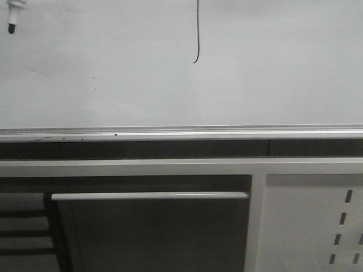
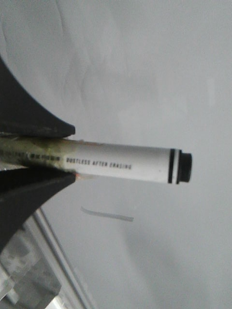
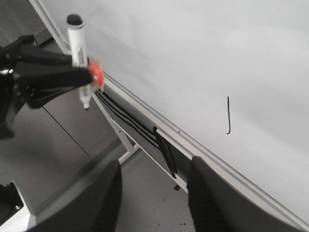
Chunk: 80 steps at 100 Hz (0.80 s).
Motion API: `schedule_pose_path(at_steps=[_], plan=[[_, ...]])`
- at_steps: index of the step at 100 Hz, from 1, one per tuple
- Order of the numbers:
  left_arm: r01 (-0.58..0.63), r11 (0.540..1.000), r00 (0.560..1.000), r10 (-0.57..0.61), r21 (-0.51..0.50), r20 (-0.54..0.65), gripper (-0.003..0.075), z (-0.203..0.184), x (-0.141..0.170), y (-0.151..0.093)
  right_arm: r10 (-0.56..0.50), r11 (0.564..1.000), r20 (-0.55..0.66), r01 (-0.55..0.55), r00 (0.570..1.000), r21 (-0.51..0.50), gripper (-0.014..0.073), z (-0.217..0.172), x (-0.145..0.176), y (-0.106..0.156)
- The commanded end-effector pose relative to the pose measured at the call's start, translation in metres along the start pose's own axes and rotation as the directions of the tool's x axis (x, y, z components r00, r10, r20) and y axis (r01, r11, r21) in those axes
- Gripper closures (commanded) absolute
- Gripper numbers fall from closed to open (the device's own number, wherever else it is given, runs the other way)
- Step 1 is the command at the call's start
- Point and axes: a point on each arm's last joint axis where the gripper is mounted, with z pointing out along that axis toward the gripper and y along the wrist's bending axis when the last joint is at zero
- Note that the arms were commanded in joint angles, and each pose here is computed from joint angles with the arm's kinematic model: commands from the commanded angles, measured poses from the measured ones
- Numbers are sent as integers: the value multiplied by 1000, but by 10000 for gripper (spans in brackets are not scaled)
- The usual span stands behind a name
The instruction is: Write number 1 on whiteboard
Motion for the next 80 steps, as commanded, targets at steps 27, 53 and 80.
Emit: schedule_pose_path(at_steps=[27, 53, 80], plan=[[58, 989, 971, -25, -133, 236, 741, 8, -21, -4, 8, 1000, 78, -9, 997, 15, 308, -10, -8, 4], [60, 985, 956, -10, -164, 293, 741, 22, -19, -6, 15, 1000, 63, -16, 998, 10, 308, -8, -4, 3], [37, 986, 938, 21, -160, 345, 741, 28, -20, -9, 15, 999, 85, -17, 996, 29, 308, -8, -6, 1]])
